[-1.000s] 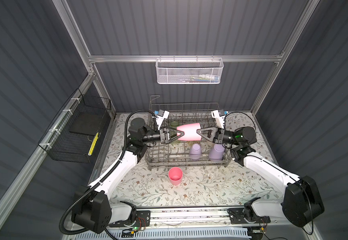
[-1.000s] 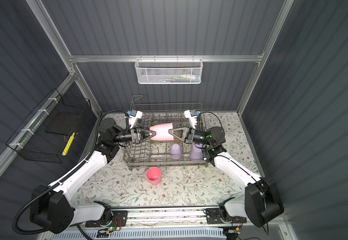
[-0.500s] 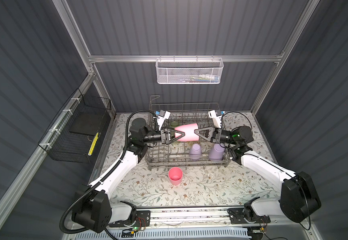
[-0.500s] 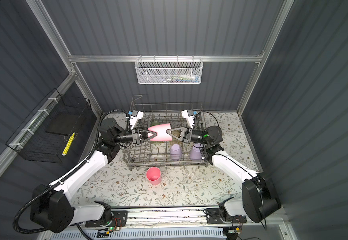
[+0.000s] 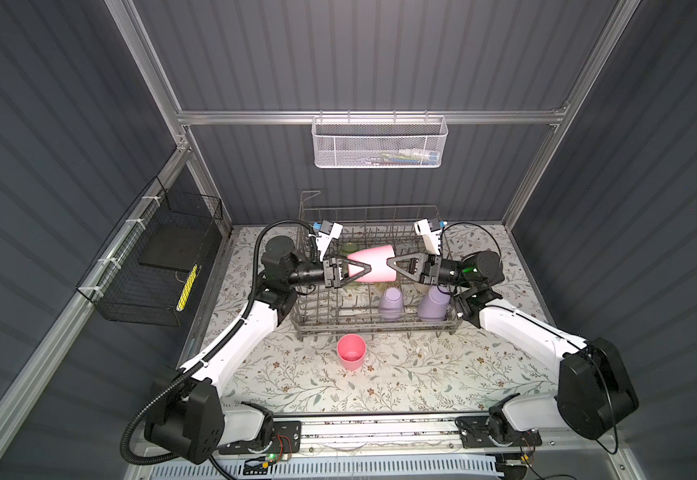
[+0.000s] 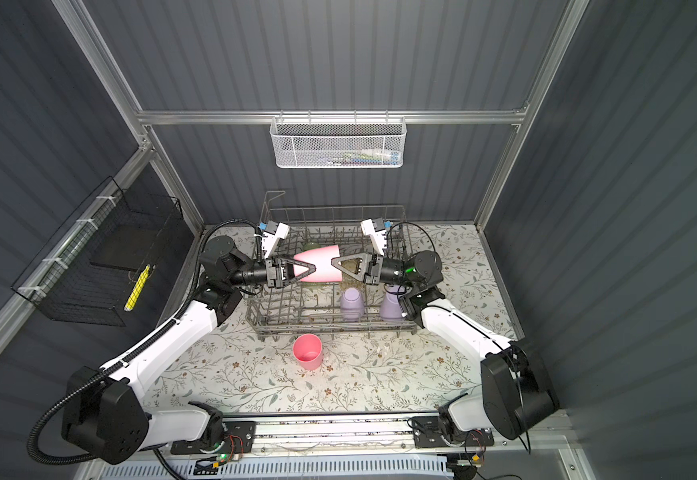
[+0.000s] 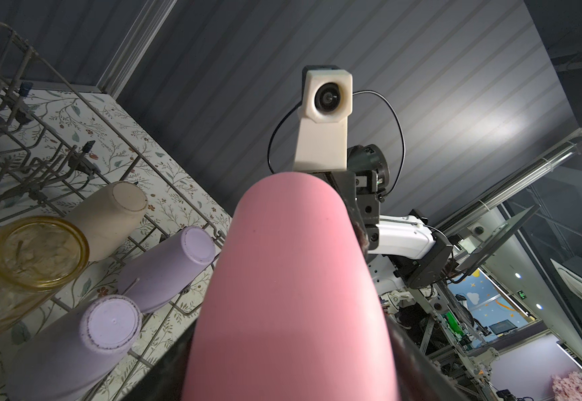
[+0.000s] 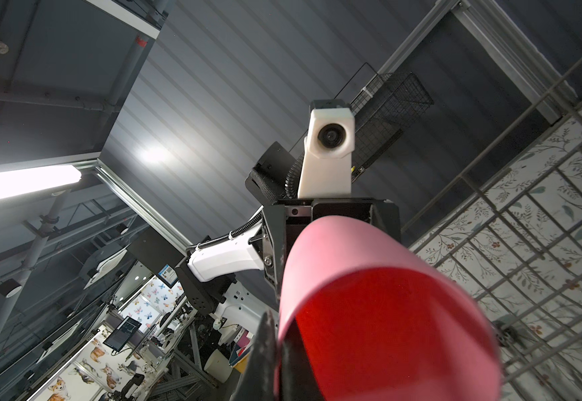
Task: Load the cups into the dish rack
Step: 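Close the left gripper on the pink cup base, holding it with both grippers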
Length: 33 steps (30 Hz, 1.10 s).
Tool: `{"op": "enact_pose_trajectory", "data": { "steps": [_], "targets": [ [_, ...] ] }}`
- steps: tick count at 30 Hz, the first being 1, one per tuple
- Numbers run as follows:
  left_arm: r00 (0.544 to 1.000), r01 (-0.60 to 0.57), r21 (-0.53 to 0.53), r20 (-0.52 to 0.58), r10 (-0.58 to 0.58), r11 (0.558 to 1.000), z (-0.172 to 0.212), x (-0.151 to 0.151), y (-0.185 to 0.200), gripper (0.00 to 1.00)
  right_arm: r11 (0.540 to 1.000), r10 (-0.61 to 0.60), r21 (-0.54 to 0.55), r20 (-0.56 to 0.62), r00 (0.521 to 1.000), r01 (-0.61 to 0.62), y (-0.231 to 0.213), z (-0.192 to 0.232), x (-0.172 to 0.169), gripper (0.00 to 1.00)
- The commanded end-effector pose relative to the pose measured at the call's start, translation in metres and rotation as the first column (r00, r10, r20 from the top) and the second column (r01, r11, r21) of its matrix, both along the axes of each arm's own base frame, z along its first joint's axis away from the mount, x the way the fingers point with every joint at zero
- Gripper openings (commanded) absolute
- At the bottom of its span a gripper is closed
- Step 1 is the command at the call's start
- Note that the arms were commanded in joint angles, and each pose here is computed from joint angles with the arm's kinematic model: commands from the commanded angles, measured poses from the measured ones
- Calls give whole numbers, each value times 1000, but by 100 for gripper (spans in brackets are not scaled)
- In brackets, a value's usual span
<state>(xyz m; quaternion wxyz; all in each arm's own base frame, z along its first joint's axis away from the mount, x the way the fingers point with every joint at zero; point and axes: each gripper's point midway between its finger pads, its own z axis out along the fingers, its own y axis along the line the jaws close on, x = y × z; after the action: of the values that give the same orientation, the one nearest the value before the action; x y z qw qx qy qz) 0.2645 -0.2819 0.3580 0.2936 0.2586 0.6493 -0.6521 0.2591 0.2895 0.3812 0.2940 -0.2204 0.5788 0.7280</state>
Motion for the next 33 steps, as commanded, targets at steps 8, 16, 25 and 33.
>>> {"op": "enact_pose_trajectory", "data": {
  "steps": [8, 16, 25, 33],
  "targets": [
    [999, 0, -23, 43, 1, 1000, 11, -6, 1, 63, 999, 24, 33, 47, 999, -25, 2, 11, -2, 1],
    [998, -14, -11, 54, 14, 1000, 10, -6, 2, 59, 999, 26, 41, 46, 999, -28, 1, 13, -1, 10],
    [998, -30, -13, 59, 31, 999, 16, 0, 1, 58, 1000, 5, 29, 62, 998, -7, -6, 11, -7, 28],
    [996, -54, -20, 70, 56, 998, 23, 0, 5, 57, 999, -24, 23, 63, 998, 23, -18, 8, -6, 41]
  ]
}}
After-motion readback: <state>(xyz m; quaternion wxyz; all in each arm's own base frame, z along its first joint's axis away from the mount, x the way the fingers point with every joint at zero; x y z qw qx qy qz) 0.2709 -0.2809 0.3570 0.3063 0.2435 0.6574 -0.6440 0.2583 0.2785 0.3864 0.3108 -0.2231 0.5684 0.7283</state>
